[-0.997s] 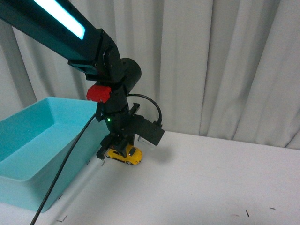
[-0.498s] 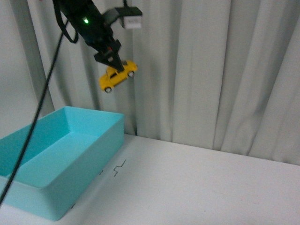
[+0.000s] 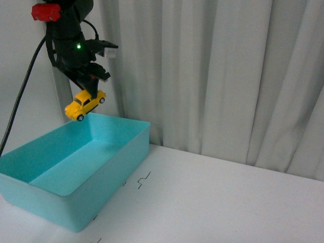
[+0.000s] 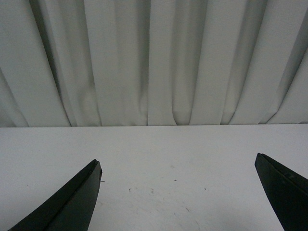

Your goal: Wind up and store yellow beetle toy

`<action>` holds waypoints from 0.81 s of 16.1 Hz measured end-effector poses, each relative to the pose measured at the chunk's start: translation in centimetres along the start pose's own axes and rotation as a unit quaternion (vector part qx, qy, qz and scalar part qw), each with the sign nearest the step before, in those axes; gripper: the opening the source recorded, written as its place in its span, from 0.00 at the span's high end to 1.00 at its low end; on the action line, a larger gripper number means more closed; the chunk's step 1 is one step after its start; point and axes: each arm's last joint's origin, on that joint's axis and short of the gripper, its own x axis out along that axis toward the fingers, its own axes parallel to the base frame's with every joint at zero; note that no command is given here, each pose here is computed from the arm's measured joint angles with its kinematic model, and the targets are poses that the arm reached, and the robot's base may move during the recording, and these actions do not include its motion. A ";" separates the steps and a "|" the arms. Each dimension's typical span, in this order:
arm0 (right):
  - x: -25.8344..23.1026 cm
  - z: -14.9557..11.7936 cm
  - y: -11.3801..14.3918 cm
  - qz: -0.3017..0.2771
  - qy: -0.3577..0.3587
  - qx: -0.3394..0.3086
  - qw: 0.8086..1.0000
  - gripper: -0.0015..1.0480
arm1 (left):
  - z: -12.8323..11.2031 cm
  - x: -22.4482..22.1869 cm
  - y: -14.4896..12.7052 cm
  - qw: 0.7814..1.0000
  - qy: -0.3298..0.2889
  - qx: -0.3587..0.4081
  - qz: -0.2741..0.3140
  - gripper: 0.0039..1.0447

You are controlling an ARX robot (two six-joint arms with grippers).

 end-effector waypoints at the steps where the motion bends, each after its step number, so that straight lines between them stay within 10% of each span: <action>1: 0.0 0.0 0.0 0.000 0.000 0.000 1.000 0.06 | 0.0 0.5 -0.1 1.000 0.008 -0.015 0.008 0.70; 13: 0.0 0.0 0.0 0.000 0.000 0.000 1.000 0.06 | -4.2 9.7 -1.7 0.990 0.066 -0.118 0.043 0.70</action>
